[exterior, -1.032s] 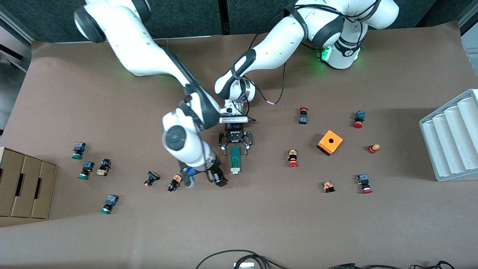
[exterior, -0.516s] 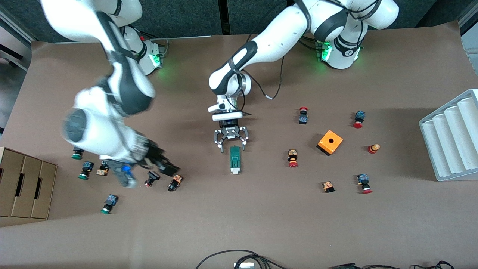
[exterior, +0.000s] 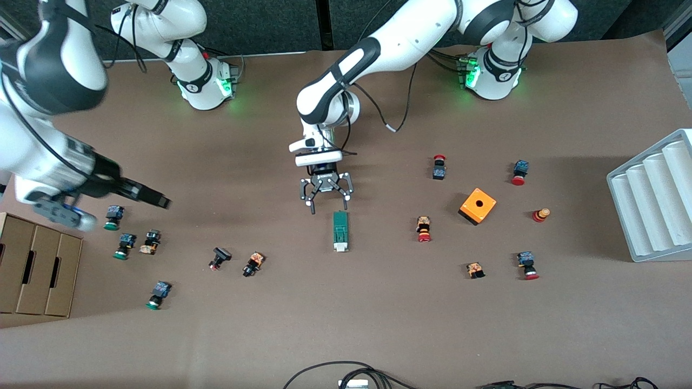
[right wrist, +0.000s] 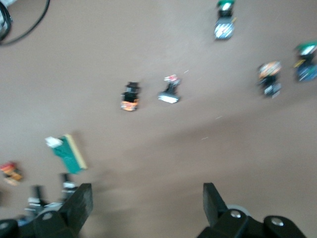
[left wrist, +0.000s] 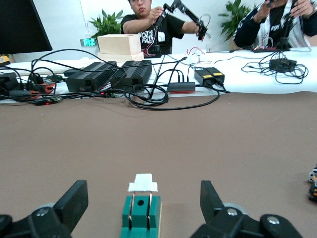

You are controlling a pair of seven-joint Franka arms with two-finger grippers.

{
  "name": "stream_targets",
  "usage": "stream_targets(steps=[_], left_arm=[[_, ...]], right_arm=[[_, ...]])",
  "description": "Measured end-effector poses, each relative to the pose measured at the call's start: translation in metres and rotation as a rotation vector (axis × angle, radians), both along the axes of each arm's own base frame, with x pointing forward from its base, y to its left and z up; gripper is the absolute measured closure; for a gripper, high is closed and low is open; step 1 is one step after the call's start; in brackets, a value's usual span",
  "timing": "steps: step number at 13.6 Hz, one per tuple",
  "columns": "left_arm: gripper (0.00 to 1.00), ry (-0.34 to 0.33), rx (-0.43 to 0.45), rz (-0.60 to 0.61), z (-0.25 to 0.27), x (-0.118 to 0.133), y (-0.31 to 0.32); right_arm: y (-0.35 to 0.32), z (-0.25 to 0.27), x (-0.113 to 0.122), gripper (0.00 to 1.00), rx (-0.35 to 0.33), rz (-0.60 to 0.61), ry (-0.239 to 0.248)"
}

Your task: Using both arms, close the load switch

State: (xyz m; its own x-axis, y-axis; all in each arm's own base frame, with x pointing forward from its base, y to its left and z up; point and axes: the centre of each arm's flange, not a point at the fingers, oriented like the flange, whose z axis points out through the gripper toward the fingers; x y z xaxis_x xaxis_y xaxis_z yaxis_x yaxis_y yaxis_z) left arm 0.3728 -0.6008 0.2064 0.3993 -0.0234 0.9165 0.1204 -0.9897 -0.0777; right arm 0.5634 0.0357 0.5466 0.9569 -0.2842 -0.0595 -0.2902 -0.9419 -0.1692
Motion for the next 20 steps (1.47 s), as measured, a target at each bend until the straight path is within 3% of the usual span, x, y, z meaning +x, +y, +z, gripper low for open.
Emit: stream_targets(steps=[4, 9, 14, 20], left_arm=[[0.00, 0.140, 0.020, 0.019, 0.104, -0.007, -0.008], [0.00, 0.314, 0.043, -0.003, 0.215, -0.003, 0.012], [0.00, 0.500, 0.015, -0.008, 0.288, 0.036, 0.064], [0.00, 0.623, -0.043, -0.054, 0.365, 0.084, 0.138]], right_arm=[[-0.042, 0.016, -0.019, 0.00, -0.122, 0.217, -0.054], [-0.050, 0.035, -0.016, 0.00, -0.189, 0.248, -0.087], [-0.052, 0.046, -0.015, 0.00, -0.226, 0.261, -0.088], [-0.045, 0.040, -0.006, 0.00, -0.227, 0.274, -0.081]])
